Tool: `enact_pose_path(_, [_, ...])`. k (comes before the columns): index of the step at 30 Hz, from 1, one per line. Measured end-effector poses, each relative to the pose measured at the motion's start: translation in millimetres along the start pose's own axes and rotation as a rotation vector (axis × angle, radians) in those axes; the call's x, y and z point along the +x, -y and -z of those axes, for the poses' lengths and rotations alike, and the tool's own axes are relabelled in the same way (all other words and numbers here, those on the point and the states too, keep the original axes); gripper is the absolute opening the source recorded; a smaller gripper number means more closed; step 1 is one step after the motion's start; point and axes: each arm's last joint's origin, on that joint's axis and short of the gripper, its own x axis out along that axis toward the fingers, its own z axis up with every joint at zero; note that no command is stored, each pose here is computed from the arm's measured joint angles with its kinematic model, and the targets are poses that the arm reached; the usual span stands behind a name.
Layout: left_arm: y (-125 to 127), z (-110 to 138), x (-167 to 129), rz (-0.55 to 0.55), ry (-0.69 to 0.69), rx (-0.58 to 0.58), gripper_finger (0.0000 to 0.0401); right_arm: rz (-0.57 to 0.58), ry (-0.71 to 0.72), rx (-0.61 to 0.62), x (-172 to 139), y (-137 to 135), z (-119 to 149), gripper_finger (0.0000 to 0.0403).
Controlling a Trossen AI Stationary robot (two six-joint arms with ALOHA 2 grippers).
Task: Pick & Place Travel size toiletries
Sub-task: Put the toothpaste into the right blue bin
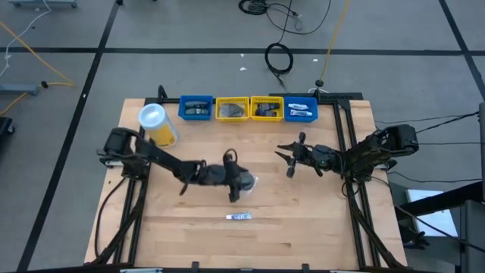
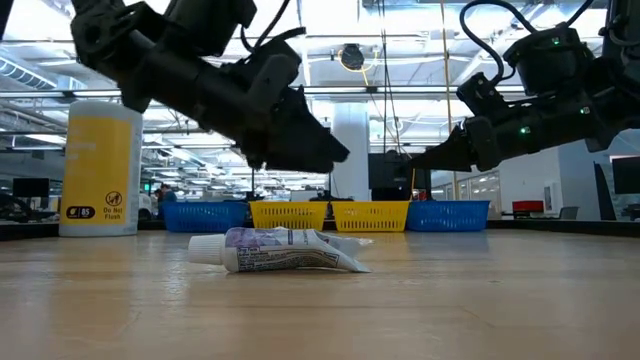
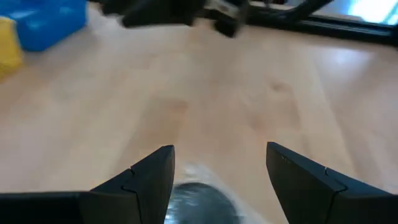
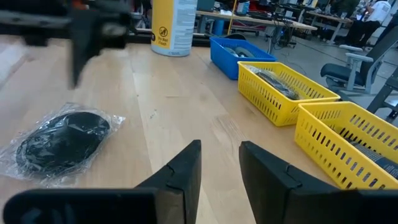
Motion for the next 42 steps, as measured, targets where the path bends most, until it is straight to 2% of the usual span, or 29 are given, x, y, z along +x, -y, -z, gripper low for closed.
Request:
enact_pose_path(8, [32.8,30.1,-5.4,0.200,-0.208,-0.111,0.0250,-0.001,0.001,0.004,0.0,-0.1,-0.1,0.0100])
enact_pose_path(12, [54.8,44.3,-15.7,0.256,-0.307,-0.146,0.0250,-0.001,0.008,0.037,0.0,0.0,-0.8,0.0100])
enact_pose_path(16, [75.5,55.3,-26.7,0.288,-0.348,-0.132,0.0250,0.000,0.010,0.048,0.0,0.0,-1.0,0.0100])
enact_pose_path(21, [90.6,64.8,-36.6,0.219,-0.332,-0.101,0.0250,0.000,0.015,0.050,0.0,0.0,-1.5,0.0100])
enact_pose_path(23, [92.3,70.6,-36.0,0.179,-0.326,-0.098,0.0250,0.000,0.015,0.050,0.0,0.0,-1.5,0.0100])
enact_pose_path(26, [94.6,77.1,-29.9,0.174,-0.301,-0.116,0.0246,0.000,0.026,0.052,0.0,0.1,-2.6,0.0100])
enact_pose_path(30, [94.2,80.5,-23.2,0.168,-0.296,-0.111,0.0213,0.002,0.043,0.034,0.0,0.3,-4.4,0.0100])
enact_pose_path(36, [83.1,77.6,-16.6,0.160,-0.308,-0.065,0.0124,0.001,0.048,0.033,-0.1,0.3,-4.9,0.0100])
enact_pose_path(38, [77.8,75.7,-13.3,0.161,-0.308,-0.041,0.0095,-0.049,0.049,0.037,-0.1,-1.1,-4.7,0.0100])
enact_pose_path(42, [61.2,66.2,-3.2,0.150,-0.264,0.014,0.0059,-0.233,0.062,0.005,-0.9,-6.6,-4.6,0.0100])
